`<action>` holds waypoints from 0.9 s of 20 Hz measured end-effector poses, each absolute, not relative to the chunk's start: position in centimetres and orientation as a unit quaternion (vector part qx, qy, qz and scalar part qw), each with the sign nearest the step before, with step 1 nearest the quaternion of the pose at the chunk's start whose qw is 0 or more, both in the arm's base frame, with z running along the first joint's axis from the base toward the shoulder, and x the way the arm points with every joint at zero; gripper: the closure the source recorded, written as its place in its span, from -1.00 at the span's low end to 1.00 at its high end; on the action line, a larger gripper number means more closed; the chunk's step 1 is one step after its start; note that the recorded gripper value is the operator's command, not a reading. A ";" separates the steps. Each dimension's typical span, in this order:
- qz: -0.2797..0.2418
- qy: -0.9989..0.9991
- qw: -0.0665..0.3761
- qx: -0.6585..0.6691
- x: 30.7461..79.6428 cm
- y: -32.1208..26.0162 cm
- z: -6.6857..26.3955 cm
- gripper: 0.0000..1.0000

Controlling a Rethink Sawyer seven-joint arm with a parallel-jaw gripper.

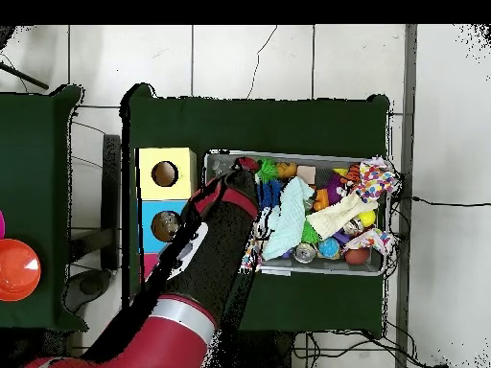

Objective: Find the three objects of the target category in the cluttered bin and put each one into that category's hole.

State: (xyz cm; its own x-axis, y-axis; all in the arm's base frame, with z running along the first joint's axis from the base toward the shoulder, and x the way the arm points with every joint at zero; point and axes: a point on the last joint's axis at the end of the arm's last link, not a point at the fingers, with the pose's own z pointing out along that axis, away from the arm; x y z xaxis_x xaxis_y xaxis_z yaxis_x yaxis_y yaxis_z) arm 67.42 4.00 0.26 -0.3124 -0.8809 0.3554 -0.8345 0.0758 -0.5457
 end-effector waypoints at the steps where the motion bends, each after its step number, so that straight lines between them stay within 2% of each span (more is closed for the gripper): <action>1: -0.346 0.732 0.034 -0.586 67.4 4.1 0.3 1.00; 18: -0.340 0.739 0.041 -0.580 67.7 4.0 0.5 1.00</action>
